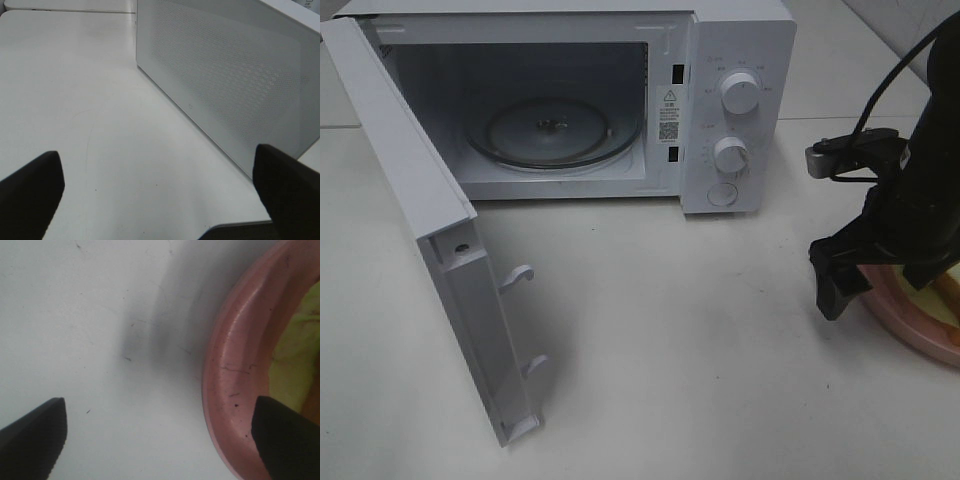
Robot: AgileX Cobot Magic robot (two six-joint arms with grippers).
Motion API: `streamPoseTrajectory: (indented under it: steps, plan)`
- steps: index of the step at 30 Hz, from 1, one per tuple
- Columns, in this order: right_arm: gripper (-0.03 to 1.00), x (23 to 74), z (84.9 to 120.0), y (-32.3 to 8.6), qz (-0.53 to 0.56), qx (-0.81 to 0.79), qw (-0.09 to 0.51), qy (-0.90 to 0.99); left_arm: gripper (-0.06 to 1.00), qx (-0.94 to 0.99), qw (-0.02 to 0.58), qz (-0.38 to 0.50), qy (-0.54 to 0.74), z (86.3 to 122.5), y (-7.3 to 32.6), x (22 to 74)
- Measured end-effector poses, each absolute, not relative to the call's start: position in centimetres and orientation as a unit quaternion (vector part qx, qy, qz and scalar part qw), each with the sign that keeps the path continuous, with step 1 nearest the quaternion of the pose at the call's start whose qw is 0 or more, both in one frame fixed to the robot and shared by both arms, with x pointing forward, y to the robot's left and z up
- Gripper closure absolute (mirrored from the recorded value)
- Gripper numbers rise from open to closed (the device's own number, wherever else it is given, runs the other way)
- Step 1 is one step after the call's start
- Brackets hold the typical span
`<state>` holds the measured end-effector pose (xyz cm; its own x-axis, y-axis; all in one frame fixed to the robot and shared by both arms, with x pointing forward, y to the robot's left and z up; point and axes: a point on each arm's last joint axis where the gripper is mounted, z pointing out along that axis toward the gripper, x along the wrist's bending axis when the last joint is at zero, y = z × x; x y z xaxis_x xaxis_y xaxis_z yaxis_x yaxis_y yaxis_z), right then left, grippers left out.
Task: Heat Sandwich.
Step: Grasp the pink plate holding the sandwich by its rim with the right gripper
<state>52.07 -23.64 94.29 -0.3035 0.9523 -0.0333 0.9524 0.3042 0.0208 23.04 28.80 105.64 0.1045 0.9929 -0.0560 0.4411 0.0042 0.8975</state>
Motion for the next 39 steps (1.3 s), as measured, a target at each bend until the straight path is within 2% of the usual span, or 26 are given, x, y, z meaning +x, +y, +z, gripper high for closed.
streamPoseTrajectory:
  steps: [19, 26, 33, 36, 37, 39]
  plan:
    - [0.04, 53.6, 90.6, -24.7, -0.027, 0.6, 0.028, 0.799, -0.02, 0.62, 0.41, 0.337, 0.578, 105.6, 28.8, 23.0]
    - [0.06, 53.7, 89.0, -25.1, -0.044, 0.605, 0.013, 0.795, -0.02, 0.62, 0.41, 0.337, 0.578, 105.6, 28.8, 23.0]
    - [0.08, 53.9, 88.8, -25.1, -0.037, 0.605, 0.017, 0.795, -0.02, 0.62, 0.41, 0.337, 0.578, 105.6, 28.8, 23.0]
    - [0.12, 53.9, 88.8, -25.1, -0.037, 0.604, 0.02, 0.796, -0.02, 0.62, 0.41, 0.337, 0.578, 105.6, 28.8, 23.0]
    - [0.18, 53.9, 88.8, -25.2, -0.038, 0.602, 0.021, 0.797, -0.02, 0.62, 0.41, 0.337, 0.578, 105.6, 28.8, 23.0]
    - [0.22, 54.0, 88.8, -25.2, -0.039, 0.601, 0.023, 0.798, -0.02, 0.62, 0.41, 0.337, 0.578, 105.6, 28.8, 23.0]
